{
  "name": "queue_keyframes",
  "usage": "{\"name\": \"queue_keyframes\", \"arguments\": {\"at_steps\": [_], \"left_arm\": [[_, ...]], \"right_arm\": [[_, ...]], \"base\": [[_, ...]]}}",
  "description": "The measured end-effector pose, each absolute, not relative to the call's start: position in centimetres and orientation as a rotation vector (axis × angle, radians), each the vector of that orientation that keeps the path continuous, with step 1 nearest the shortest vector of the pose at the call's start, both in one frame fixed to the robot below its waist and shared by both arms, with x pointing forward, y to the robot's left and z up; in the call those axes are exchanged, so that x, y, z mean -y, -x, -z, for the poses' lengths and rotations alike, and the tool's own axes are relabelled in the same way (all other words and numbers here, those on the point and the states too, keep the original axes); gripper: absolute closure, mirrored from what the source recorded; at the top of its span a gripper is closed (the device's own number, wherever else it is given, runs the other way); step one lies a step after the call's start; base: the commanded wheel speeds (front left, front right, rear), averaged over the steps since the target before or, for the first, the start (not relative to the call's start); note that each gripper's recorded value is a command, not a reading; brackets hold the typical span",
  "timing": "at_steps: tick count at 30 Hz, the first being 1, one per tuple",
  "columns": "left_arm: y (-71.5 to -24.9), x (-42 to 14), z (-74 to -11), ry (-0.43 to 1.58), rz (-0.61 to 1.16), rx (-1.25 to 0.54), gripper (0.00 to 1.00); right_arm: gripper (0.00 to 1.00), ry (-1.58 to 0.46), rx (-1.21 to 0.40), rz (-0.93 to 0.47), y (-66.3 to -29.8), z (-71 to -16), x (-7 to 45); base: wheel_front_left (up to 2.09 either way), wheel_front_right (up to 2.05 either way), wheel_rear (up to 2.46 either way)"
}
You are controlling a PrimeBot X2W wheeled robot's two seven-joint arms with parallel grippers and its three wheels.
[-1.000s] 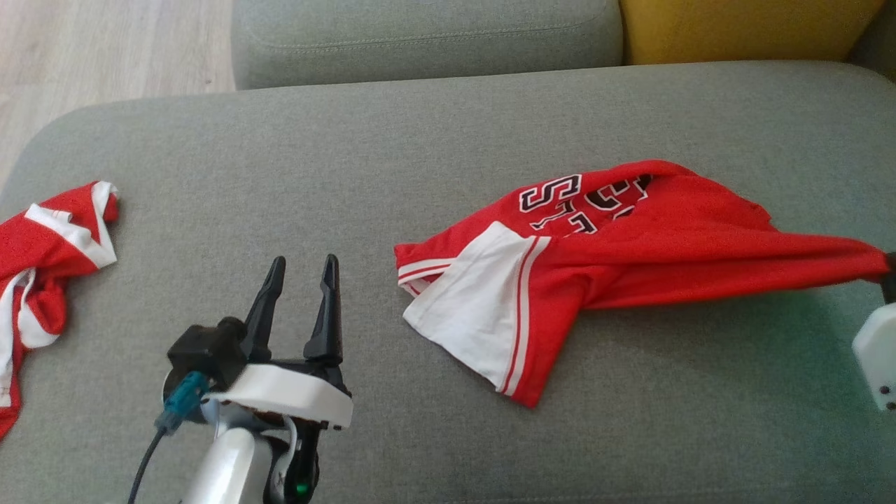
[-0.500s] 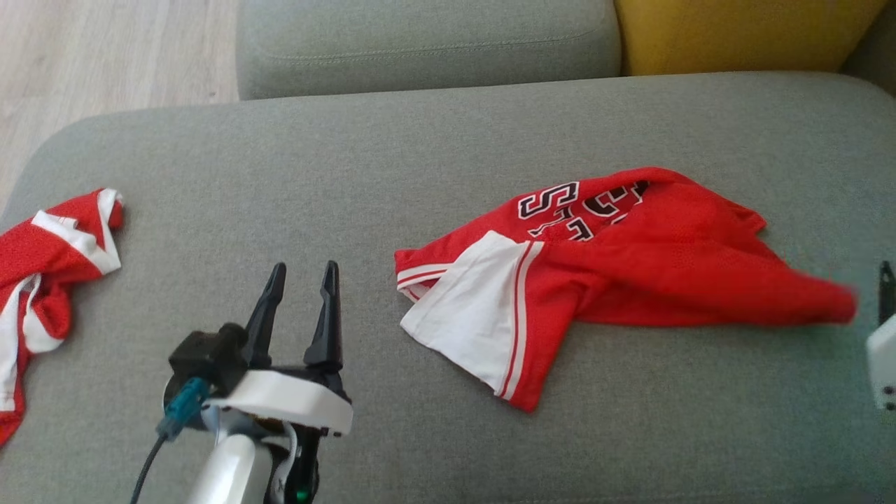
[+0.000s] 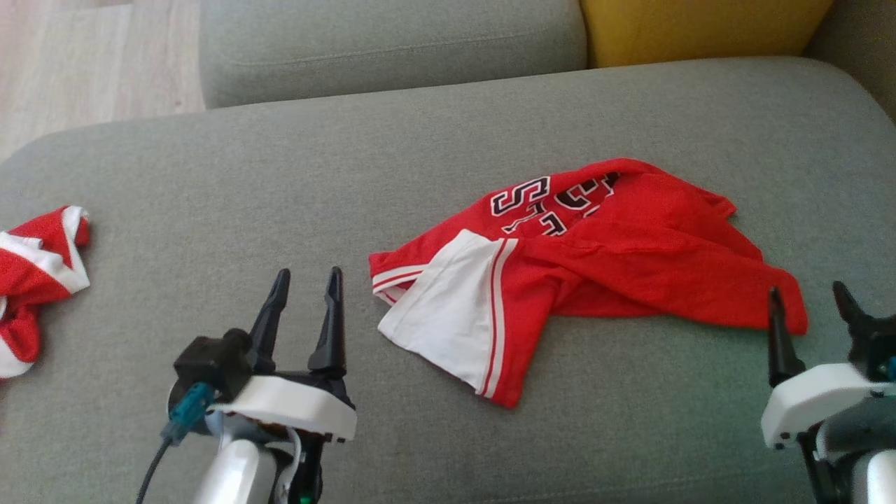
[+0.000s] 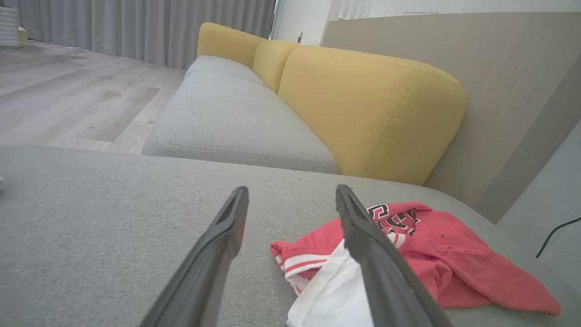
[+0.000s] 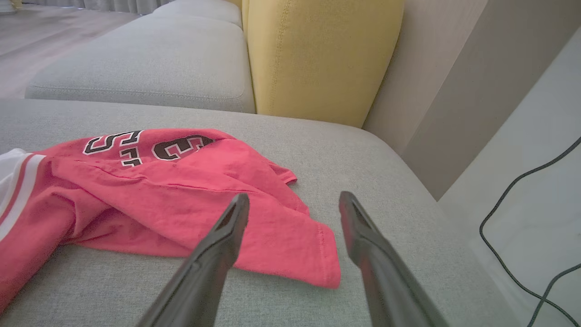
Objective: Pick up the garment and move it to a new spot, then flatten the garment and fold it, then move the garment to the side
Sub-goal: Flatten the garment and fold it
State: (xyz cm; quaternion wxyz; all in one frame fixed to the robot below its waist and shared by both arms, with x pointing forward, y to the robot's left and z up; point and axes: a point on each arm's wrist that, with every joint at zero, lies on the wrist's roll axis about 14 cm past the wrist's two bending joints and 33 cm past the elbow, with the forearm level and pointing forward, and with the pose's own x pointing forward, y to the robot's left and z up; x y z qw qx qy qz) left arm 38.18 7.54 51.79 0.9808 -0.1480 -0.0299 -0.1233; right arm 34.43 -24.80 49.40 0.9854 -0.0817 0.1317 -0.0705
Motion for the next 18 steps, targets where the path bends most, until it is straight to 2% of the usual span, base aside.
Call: {"name": "queue_keyframes", "arguments": {"at_steps": [6, 9, 13, 18], "left_arm": [[-38.2, -5.6, -50.9, 0.294, 0.316, 0.028, 0.00], [-37.7, -3.1, -49.5, 0.277, 0.414, -0.034, 0.00], [-37.9, -0.5, -45.7, 0.149, 0.517, -0.216, 0.00], [-39.1, -1.3, -42.6, -0.013, 0.490, -0.322, 0.00]], "right_arm": [[0.00, 0.140, -0.239, 0.137, -34.3, -48.9, 24.7], [0.00, 0.140, -0.239, 0.142, -34.5, -48.8, 24.9], [0.00, 0.133, -0.220, 0.124, -35.4, -49.0, 24.3], [0.00, 0.116, -0.236, 0.101, -35.4, -48.1, 23.5]], "base": [[0.00, 0.00, 0.00], [0.00, 0.00, 0.00], [0.00, 0.00, 0.00], [0.00, 0.00, 0.00]]}}
